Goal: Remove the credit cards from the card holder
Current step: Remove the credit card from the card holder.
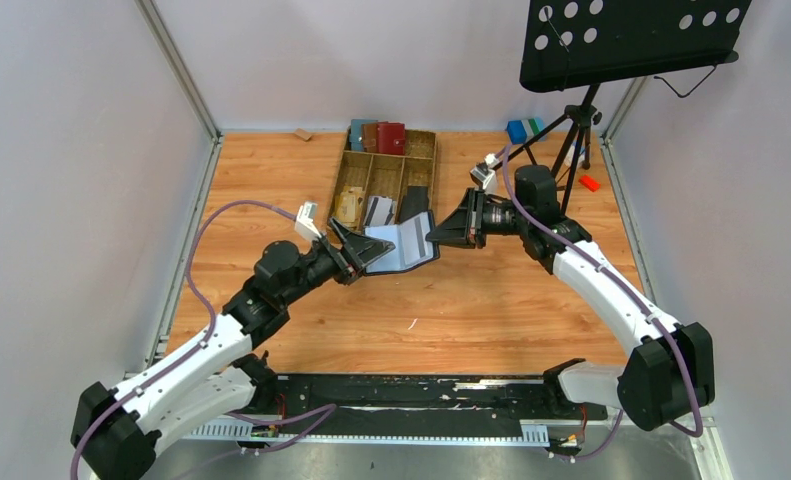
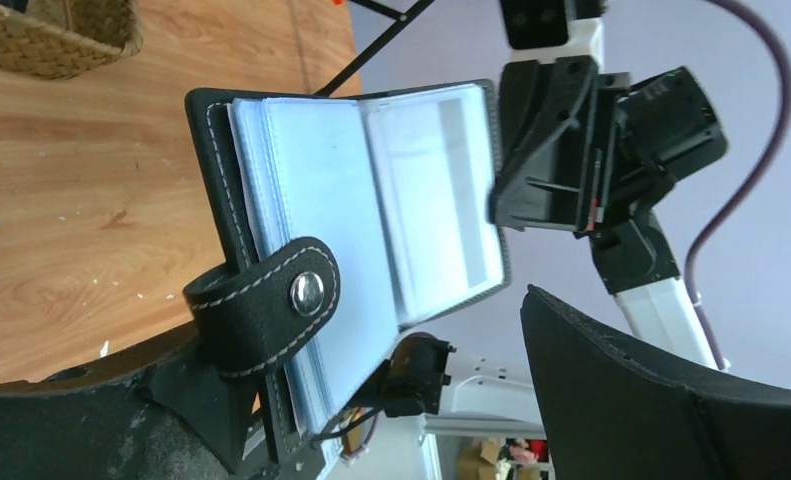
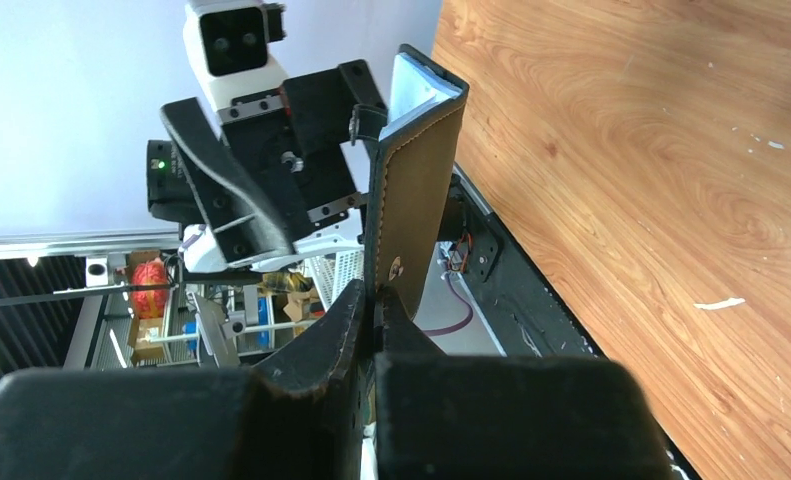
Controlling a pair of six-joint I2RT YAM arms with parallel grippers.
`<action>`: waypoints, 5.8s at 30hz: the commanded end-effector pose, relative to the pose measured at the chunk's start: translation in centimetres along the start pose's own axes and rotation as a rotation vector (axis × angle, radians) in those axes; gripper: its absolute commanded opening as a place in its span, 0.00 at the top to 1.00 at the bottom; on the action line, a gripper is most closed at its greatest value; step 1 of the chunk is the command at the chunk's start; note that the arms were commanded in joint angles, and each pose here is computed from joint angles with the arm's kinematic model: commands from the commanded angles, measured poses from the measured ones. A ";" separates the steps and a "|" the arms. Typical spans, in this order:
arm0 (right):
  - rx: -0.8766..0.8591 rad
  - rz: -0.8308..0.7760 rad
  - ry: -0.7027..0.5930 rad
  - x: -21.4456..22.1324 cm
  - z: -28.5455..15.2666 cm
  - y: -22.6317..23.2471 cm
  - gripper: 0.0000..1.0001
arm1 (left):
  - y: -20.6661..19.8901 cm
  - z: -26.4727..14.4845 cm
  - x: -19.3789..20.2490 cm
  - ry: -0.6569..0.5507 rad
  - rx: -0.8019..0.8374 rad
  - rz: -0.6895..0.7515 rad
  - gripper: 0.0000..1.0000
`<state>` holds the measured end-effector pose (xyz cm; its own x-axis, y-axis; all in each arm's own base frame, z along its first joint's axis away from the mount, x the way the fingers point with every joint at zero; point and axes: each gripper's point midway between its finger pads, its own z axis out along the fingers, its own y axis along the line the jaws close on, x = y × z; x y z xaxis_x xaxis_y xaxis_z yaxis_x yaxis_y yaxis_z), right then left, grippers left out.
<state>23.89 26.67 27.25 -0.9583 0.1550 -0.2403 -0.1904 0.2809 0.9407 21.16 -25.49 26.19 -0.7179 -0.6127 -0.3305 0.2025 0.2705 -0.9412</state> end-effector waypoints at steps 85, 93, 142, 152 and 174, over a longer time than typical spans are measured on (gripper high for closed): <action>0.124 -0.088 0.061 0.9 0.5 -0.5 0.64 | -4.4 3.0 1.0 0.124 0.116 0.116 1.00; 0.114 -0.105 0.037 0.7 0.2 0.2 0.47 | -4.3 2.8 1.0 0.119 0.105 0.121 1.00; -0.100 -0.187 -0.040 0.2 -2.0 5.7 0.93 | -5.3 0.1 -1.5 -0.033 0.232 -0.030 0.87; 0.285 -0.341 -0.223 -3.6 -5.4 4.0 0.44 | -4.8 0.4 -1.6 -0.015 0.160 0.032 1.00; -0.085 -0.312 -0.073 -0.5 -1.5 7.8 0.59 | -6.6 1.2 -1.7 -0.002 0.248 -0.026 1.00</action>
<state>23.53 25.77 33.43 -0.8219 0.1727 -0.5428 -0.4562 0.3711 0.8088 22.04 -26.71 29.39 -0.7276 -0.6148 -0.3045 0.2680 0.1539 -0.9511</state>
